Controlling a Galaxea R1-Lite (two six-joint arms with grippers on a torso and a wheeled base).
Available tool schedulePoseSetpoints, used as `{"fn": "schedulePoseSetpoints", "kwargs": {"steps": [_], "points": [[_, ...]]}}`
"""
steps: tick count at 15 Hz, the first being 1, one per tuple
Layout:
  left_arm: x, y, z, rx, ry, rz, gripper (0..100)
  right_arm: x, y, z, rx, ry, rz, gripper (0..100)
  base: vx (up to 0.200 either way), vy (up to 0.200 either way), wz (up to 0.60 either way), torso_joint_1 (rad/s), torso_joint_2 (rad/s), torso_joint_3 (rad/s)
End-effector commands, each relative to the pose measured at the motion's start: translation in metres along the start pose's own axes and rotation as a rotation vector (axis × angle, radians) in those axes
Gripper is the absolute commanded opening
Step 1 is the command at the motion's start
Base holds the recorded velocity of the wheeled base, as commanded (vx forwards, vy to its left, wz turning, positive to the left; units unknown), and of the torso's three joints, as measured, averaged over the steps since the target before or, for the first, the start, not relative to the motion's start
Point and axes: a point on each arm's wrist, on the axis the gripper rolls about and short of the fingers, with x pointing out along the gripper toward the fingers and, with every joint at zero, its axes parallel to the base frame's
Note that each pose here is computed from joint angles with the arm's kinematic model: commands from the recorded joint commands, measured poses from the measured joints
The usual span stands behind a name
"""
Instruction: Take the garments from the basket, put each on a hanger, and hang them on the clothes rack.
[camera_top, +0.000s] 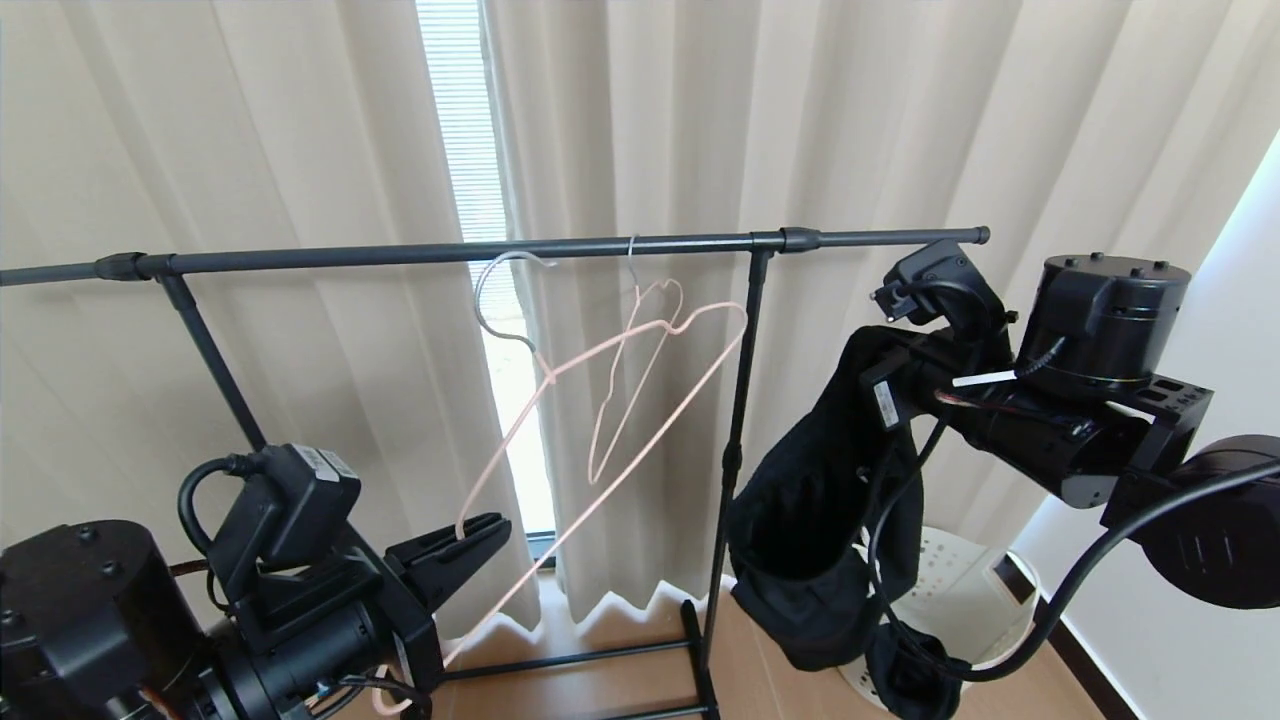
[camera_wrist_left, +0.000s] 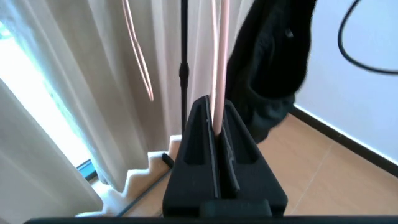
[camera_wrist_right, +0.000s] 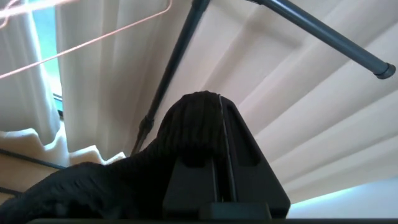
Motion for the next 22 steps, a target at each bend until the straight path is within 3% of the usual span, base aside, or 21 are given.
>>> {"fn": "schedulePoseSetpoints", "kwargs": {"steps": [1, 4, 10, 17, 22], "points": [[-0.001, -0.007, -0.006, 0.001, 0.029, -0.027, 0, 0.003, 0.001, -0.001, -0.002, 0.006, -0.007, 0, 0.0, 0.0, 0.0, 0.0, 0.0, 0.0], [0.001, -0.018, -0.003, 0.055, 0.025, 0.037, 0, 0.003, 0.001, -0.001, -0.002, 0.009, -0.016, 0, 0.0, 0.0, 0.0, 0.0, 0.0, 0.0], [-0.004, -0.025, -0.008, 0.069, 0.059, 0.012, 0, 0.015, 0.005, -0.004, -0.005, 0.038, -0.057, 0, 0.0, 0.0, 0.0, 0.0, 0.0, 0.0], [-0.01, -0.028, -0.019, 0.064, 0.11, -0.118, 0, 0.028, 0.011, -0.01, 0.001, 0.076, -0.109, 0, 0.0, 0.0, 0.0, 0.0, 0.0, 0.0], [-0.007, -0.032, -0.023, 0.064, 0.131, -0.141, 0, 0.028, 0.019, -0.01, -0.002, 0.078, -0.089, 0, 0.0, 0.0, 0.0, 0.0, 0.0, 0.0]]}}
